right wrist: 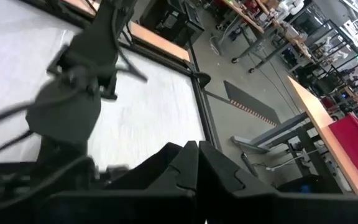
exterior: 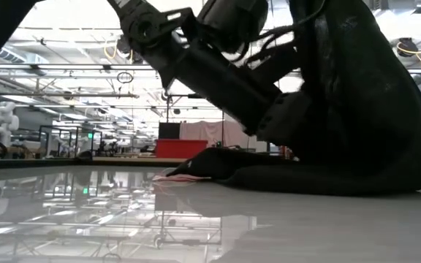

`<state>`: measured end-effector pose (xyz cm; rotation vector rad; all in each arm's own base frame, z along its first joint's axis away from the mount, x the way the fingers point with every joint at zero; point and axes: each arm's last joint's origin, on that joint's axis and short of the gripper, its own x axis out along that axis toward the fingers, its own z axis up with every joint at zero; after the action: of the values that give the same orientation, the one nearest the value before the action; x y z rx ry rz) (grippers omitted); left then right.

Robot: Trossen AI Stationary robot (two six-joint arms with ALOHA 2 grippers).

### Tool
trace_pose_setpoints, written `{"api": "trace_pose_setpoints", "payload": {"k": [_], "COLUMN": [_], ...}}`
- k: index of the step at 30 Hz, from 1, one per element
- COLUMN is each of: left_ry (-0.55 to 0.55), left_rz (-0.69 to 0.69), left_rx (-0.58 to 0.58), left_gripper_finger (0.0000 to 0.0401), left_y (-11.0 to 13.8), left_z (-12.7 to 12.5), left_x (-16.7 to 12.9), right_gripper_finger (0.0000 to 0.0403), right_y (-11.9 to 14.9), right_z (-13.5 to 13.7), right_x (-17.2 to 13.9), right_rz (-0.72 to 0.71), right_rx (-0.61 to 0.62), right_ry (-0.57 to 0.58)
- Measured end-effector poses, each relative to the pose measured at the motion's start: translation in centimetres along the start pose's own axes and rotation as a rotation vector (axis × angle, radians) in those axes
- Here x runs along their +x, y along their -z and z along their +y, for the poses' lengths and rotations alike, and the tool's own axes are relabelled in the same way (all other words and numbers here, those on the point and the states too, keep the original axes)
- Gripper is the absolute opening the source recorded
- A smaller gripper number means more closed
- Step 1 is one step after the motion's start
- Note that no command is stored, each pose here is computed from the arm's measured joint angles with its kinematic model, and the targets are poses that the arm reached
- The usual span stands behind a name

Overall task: Roll towel
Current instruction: Roll the black towel

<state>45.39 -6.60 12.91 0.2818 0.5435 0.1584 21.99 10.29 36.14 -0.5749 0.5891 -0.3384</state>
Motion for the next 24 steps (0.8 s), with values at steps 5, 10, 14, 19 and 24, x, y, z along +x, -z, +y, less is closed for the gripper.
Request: {"api": "trace_pose_setpoints", "payload": {"k": [5,10,14,19,24], "left_ry": [-0.185,-0.391,-0.550,-0.671,-0.582], "left_rz": [0.193,0.306,0.323,0.228,0.053], "left_rx": [0.212,0.379,0.420,0.390,0.371], "left_gripper_finger": [0.0005,0.0003,0.0002,0.0001,0.0001], "left_y": [-1.0,-4.2,-6.8,-8.9,-10.1], "left_z": [1.7,3.9,5.8,7.4,7.5], "left_x": [-3.0,-9.4,-16.3,-25.1,-31.9], "right_gripper_finger": [0.0000,0.0000,0.0000,0.0000,0.0000], "right_y": [0.5,1.1,1.5,1.3,0.6], "right_z": [0.2,0.6,1.2,2.0,2.4], "right_x": [-0.1,-0.7,-1.4,-2.5,-4.1], "right_rz": [0.033,0.067,0.074,0.035,-0.067], "right_rx": [-0.005,-0.016,-0.027,-0.050,-0.030], "right_ry": [-0.046,-0.077,-0.114,-0.166,-0.267]}}
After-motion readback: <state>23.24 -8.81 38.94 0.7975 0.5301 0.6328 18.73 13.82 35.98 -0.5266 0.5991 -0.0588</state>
